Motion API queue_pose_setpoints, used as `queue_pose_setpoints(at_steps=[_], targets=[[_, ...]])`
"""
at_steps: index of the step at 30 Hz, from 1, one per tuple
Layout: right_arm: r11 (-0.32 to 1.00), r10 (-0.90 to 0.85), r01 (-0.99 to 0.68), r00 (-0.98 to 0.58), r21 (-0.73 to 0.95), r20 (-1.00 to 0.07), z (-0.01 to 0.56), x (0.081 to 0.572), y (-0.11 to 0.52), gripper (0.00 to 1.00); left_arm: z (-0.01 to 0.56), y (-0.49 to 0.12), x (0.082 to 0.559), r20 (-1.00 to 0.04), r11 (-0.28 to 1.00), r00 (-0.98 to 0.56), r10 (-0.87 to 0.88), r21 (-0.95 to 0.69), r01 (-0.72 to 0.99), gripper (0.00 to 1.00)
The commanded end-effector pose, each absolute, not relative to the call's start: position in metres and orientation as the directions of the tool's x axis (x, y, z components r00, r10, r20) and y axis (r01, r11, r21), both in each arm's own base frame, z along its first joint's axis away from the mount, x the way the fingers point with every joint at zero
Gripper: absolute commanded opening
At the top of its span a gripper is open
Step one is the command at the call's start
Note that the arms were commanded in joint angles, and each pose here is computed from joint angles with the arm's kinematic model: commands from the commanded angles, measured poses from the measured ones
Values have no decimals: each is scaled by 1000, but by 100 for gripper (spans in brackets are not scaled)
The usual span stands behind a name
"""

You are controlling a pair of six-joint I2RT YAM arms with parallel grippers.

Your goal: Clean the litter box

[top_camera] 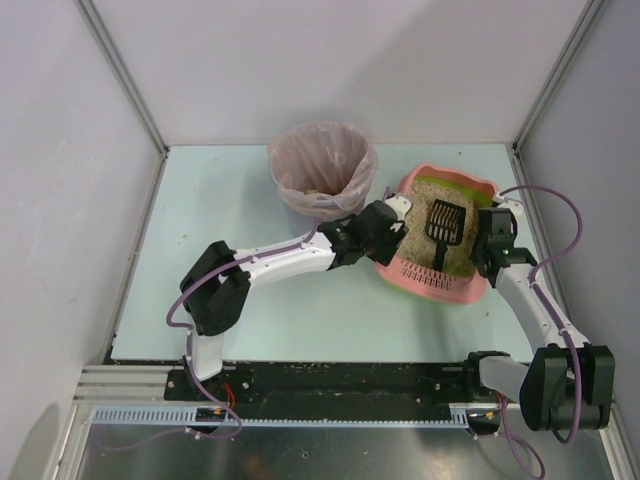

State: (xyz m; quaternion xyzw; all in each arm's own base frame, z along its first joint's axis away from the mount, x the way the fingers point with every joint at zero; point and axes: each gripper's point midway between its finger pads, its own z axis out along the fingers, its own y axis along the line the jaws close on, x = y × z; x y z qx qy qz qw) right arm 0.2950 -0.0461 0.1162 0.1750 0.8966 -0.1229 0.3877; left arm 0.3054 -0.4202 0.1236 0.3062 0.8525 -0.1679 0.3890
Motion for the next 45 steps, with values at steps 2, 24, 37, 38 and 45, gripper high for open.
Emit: queue_pose_setpoints(at_steps=[2,24,37,38,45], targets=[[903,218,421,-624,-88,-750,116,302,-46,0,147,-420,306,-803,767,-495,332,-76,638,59],[882,237,472,-451,-4,-860,178,296,-47,77,210,-430,300,-873,700,-400,281,-99,707,90],[963,246,208,-417,172,-875,212,289,17,66,271,-431,276,-934,615,-272,229,-78,785,90],[965,262,154,-463,214,-847,206,290,33,66,276,-428,274,-938,612,-263,226,-74,788,90],[974,224,146,-726,173,-650,128,296,61,63,295,-400,251,-953,562,-201,229,-39,826,94]])
